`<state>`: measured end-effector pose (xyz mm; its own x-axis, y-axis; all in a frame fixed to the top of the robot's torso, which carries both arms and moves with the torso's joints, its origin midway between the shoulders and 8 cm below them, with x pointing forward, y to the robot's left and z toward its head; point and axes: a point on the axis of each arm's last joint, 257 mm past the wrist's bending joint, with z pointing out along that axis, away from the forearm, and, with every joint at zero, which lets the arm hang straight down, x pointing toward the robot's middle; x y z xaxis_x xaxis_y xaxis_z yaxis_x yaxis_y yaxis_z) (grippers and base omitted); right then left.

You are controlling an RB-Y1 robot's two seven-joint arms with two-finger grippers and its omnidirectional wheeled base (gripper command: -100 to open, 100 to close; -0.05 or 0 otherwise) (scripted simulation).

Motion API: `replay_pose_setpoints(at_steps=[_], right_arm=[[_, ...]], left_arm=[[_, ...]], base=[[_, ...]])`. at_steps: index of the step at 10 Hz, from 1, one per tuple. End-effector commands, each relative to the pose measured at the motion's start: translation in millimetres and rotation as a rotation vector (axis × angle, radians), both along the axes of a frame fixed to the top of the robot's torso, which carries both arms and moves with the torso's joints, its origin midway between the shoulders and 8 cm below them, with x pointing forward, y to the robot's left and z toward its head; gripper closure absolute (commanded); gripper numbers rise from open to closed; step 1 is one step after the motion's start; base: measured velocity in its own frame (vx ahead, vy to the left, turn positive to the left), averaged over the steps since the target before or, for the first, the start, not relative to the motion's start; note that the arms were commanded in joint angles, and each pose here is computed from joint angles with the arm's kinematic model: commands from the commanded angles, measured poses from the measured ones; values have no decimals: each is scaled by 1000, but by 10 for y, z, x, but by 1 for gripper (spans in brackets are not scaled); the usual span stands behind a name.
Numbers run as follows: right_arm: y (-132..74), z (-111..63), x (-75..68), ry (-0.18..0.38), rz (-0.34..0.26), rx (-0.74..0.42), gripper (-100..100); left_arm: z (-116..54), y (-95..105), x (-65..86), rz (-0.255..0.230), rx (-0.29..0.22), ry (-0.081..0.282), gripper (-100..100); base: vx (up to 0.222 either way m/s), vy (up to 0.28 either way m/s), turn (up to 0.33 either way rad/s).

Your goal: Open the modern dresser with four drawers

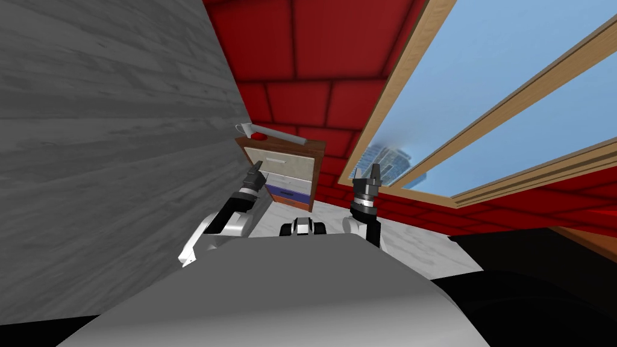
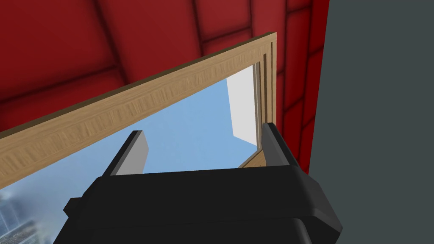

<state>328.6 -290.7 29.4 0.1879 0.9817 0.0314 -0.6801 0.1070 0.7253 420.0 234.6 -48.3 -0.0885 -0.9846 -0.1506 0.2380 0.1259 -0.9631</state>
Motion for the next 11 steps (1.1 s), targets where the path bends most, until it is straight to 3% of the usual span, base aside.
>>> replay_pose_setpoints(at_steps=[1,11], right_arm=[[0,0,0,0,0,0,0],[0,0,0,0,0,0,0]], left_arm=[[-115,-18,37,-6,17,61,-100],[-499,-16,91,0,67,250,-100]], base=[[77,11,-98],[71,11,-78]])
